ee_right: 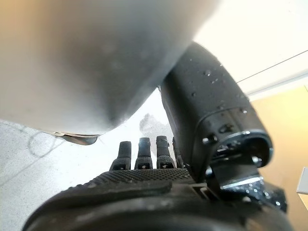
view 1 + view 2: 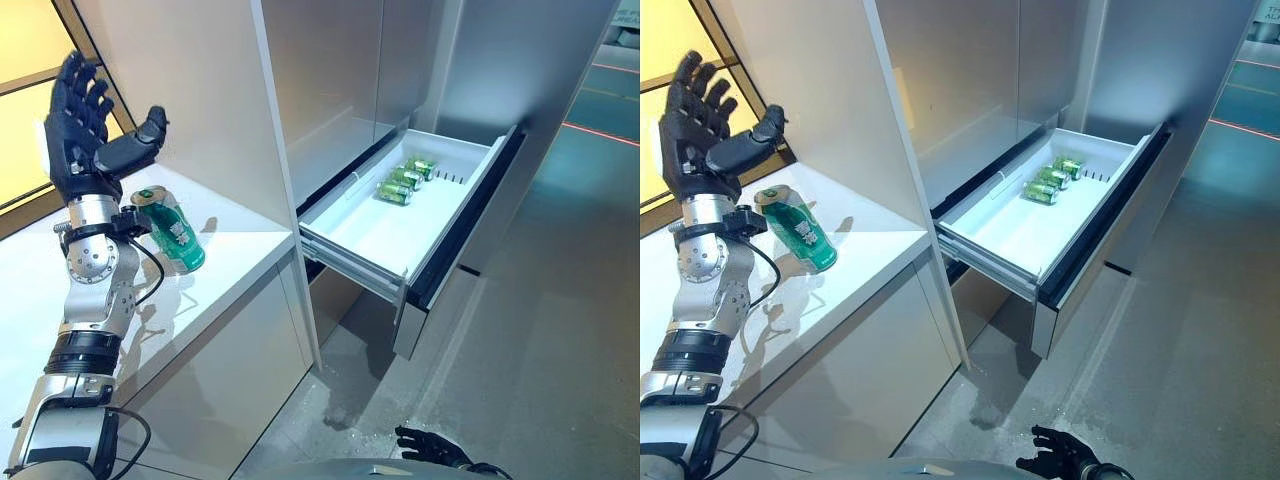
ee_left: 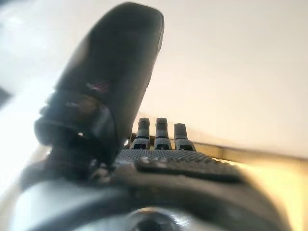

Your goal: Put drinks into fridge and close the fridge

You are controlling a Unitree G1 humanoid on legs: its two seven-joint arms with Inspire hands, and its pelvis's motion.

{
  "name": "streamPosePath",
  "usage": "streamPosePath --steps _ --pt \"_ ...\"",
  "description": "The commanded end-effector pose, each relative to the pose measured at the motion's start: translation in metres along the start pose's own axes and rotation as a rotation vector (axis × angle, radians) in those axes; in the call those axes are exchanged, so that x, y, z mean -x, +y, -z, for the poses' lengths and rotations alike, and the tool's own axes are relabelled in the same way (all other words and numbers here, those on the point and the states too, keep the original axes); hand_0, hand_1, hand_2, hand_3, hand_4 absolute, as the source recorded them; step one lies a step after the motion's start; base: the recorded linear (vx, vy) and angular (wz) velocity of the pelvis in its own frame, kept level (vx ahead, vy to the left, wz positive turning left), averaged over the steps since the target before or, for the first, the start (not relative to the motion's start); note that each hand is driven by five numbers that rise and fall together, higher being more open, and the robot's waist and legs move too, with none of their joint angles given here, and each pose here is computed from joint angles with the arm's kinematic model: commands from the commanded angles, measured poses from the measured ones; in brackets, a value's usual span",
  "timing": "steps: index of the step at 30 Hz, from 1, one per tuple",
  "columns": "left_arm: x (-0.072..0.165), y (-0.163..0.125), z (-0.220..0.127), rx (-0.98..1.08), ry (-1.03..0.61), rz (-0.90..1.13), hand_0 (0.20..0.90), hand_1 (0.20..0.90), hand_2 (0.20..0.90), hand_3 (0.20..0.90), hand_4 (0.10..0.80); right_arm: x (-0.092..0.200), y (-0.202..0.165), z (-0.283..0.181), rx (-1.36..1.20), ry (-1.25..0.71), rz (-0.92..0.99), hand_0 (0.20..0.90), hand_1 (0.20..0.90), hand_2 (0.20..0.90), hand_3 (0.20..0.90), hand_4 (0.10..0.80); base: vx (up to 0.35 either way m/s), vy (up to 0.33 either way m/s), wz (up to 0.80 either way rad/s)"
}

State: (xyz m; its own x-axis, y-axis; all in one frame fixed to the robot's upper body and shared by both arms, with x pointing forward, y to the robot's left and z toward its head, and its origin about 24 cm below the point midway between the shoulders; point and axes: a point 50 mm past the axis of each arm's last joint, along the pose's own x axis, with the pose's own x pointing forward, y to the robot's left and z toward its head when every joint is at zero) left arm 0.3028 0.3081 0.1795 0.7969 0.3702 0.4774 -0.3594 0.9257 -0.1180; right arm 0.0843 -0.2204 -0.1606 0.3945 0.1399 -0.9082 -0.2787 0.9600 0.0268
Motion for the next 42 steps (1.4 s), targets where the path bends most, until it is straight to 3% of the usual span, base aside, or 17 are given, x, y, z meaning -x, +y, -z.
streamPosePath --steps 1,12,42 --pt "-0.039 -0.007 -0.065 0.018 -0.253 0.043 0.900 0.900 0.900 0.900 0.800 0.002 -0.001 0.007 0.020 0.030 -0.012 0.900 0.900 0.900 0.900 0.800 0.000 0.000 0.00" --pt "-0.040 0.007 -0.047 -0.006 -0.159 0.050 0.900 0.900 0.900 0.900 0.800 0.004 -0.005 0.009 0.026 0.039 -0.004 0.900 0.900 0.900 0.900 0.800 0.000 0.000 0.00" --pt "-0.007 0.016 0.008 -0.167 0.043 0.056 0.900 0.900 0.900 0.900 0.800 0.005 -0.011 0.005 0.041 0.041 -0.010 0.900 0.900 0.900 0.900 0.800 0.000 0.000 0.00"
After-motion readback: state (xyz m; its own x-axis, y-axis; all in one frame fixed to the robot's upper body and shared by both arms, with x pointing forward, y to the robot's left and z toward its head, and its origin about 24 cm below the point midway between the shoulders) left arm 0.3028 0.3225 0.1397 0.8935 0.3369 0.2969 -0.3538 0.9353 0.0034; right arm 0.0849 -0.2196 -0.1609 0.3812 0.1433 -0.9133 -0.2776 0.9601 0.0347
